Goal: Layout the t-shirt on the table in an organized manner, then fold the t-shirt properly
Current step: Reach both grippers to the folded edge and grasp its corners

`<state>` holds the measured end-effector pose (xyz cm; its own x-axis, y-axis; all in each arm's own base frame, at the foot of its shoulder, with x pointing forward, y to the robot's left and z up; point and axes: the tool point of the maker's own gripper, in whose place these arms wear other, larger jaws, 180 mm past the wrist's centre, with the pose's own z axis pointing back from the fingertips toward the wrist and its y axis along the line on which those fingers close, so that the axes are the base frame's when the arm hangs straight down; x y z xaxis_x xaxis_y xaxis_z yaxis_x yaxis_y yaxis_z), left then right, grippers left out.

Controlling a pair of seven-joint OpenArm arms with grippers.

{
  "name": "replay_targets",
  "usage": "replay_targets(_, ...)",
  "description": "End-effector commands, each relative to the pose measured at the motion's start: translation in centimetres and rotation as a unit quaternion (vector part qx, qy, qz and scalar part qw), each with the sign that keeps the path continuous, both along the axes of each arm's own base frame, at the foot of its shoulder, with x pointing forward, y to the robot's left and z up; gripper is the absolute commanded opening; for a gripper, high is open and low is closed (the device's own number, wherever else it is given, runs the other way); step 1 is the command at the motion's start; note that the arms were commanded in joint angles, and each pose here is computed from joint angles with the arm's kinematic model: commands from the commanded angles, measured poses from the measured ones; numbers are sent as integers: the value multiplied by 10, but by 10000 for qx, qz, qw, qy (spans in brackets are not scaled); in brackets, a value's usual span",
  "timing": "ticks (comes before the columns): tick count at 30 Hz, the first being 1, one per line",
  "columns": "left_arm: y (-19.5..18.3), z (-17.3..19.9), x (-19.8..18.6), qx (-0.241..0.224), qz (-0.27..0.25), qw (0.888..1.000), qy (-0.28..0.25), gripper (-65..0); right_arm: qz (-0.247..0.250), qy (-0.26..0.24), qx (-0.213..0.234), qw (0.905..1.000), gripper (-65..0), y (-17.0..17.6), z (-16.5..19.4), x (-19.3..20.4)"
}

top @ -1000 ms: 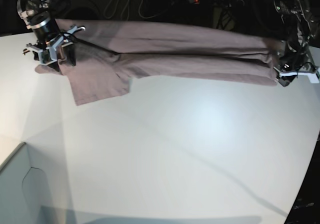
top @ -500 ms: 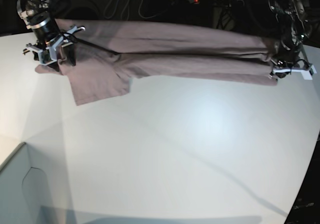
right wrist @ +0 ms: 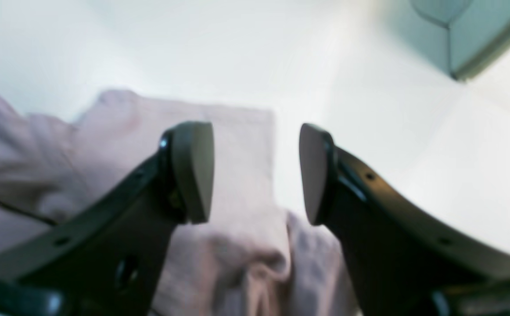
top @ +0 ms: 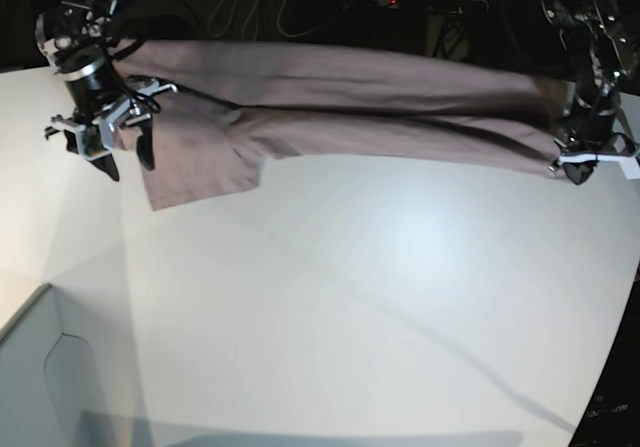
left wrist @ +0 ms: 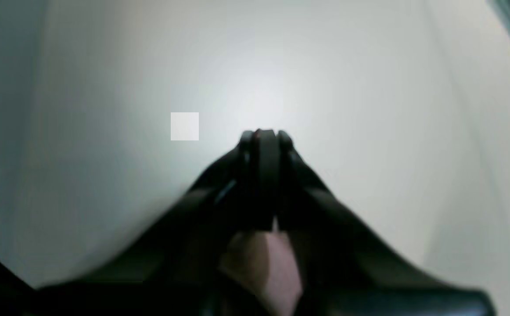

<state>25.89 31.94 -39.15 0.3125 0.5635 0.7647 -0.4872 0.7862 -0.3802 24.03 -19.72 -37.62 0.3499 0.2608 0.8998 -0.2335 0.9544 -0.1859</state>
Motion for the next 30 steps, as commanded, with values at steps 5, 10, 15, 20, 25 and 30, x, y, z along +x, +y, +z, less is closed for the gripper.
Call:
replay_targets(5,2,27,5,246,-80,9991,-328,-650,-152,-163,21,9998,-331,0,17,36)
replay_targets(10,4,25,6,247,-74,9992,-302,-650,-210,653,-264,9973,-260,-1,3,68)
replay_targets(15,3,26,8,252,-74,9991,-324,-650,-166,1496,-299,9882,-235,-7,-33,85)
replay_targets(20,5,34,18,283,-76,9986,-443,-650,-173,1814,-190,9831,-235,-18,-54,92)
replay_targets(25,5,38,25,268,-66,9982,-533,-650,-151,2084,-30,9779,-235,-18,-72,95)
replay_targets(30,6,31,32,153,-15,9985,-518,-650,-112,2215,46,9751,-235,-14,-82,93)
